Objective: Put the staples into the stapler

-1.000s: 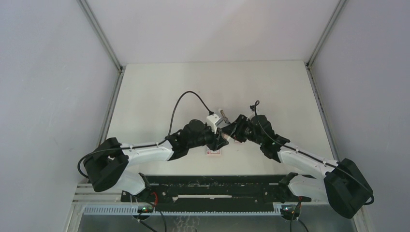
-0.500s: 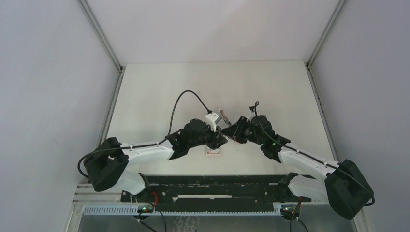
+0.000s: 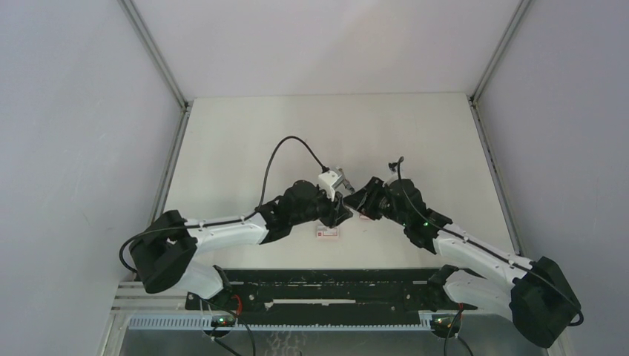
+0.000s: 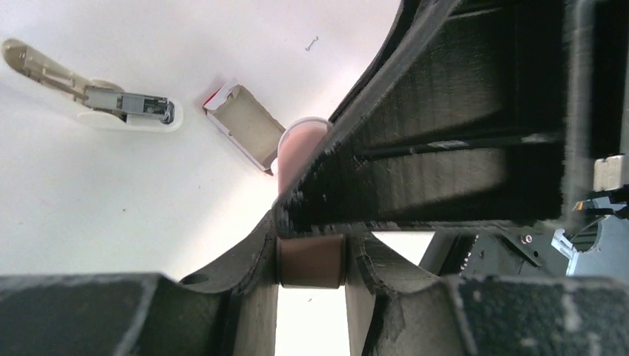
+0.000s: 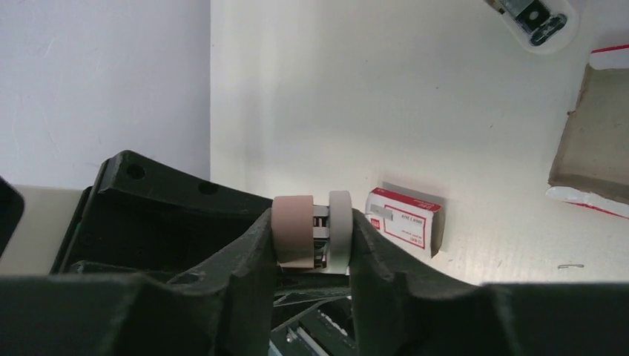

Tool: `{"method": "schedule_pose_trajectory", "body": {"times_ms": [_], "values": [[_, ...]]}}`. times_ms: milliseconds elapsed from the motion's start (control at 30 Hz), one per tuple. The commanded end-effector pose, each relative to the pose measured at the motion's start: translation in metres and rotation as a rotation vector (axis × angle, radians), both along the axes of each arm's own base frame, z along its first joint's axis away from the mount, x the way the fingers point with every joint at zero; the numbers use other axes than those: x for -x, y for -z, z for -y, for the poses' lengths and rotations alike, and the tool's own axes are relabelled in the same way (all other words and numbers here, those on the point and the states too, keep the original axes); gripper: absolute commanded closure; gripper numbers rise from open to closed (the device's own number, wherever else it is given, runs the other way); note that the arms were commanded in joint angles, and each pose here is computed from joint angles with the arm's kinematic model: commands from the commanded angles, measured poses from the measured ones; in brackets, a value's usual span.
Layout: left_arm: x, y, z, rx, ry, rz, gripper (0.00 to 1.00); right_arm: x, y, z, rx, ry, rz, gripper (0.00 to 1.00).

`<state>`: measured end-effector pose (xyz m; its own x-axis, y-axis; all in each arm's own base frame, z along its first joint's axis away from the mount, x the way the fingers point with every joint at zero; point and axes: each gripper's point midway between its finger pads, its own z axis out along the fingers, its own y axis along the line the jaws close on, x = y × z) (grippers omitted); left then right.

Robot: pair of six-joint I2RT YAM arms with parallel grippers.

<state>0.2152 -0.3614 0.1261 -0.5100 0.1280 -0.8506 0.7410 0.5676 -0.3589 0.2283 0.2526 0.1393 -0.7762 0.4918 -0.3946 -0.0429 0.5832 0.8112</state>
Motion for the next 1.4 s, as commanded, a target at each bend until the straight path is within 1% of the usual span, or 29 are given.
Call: {"method": "schedule_pose_trajectory", "body": {"times_ms": [0,33,67,100,233,400,467,533,633,767,933,1033,1100,1133,1167,1267,1300,1367], "values": [[-0.011,-0.032,0.005,0.032,0.009,0.107,1.0,0.007,-0.043,-0.007,-0.102,-0.059,0.089,0.47],[-0.009,-0.032,0.004,0.031,0.021,0.109,1.0,0.008,-0.048,-0.006,-0.108,-0.064,0.109,0.31],[-0.007,-0.031,0.004,0.028,0.034,0.111,1.0,0.007,-0.052,-0.004,-0.11,-0.065,0.125,0.2],[-0.005,-0.028,0.003,0.021,0.05,0.112,1.0,0.007,-0.055,-0.002,-0.112,-0.065,0.139,0.15],[0.001,-0.023,0.002,0.002,0.079,0.109,1.0,0.002,-0.061,0.012,-0.087,-0.041,0.166,0.13],[0.005,-0.025,-0.004,0.016,0.084,0.114,1.0,-0.004,-0.059,0.032,-0.019,0.022,0.199,0.13],[0.001,-0.02,-0.014,-0.002,0.062,0.107,1.0,-0.007,-0.058,0.041,0.021,0.041,0.221,0.13],[-0.011,-0.01,-0.032,-0.049,-0.002,0.096,1.0,-0.01,-0.056,0.052,0.087,0.044,0.259,0.13],[-0.036,0.016,-0.07,-0.118,-0.121,0.001,1.0,-0.016,-0.046,0.07,0.207,0.058,0.274,0.13],[-0.056,0.046,-0.108,-0.197,-0.237,-0.099,1.0,-0.022,-0.028,0.088,0.345,0.063,0.254,0.13],[-0.068,0.066,-0.127,-0.278,-0.289,-0.161,0.99,-0.026,-0.01,0.09,0.403,0.041,0.22,0.13],[-0.071,0.079,-0.131,-0.33,-0.29,-0.199,0.95,-0.026,-0.004,0.087,0.406,0.025,0.205,0.14],[-0.071,0.085,-0.132,-0.355,-0.274,-0.215,0.91,-0.026,-0.002,0.086,0.408,0.018,0.201,0.14],[-0.07,0.087,-0.132,-0.365,-0.269,-0.222,0.87,-0.027,-0.002,0.086,0.409,0.018,0.201,0.14],[-0.07,0.088,-0.132,-0.372,-0.269,-0.226,0.79,-0.027,-0.001,0.086,0.411,0.016,0.203,0.14],[-0.072,0.088,-0.14,-0.396,-0.301,-0.216,0.48,-0.027,-0.001,0.088,0.419,0.016,0.204,0.14],[-0.072,0.087,-0.144,-0.404,-0.319,-0.208,0.44,-0.026,-0.001,0.088,0.421,0.016,0.204,0.14],[-0.075,0.084,-0.155,-0.433,-0.365,-0.184,0.38,-0.026,0.0,0.089,0.427,0.016,0.205,0.14]]}}
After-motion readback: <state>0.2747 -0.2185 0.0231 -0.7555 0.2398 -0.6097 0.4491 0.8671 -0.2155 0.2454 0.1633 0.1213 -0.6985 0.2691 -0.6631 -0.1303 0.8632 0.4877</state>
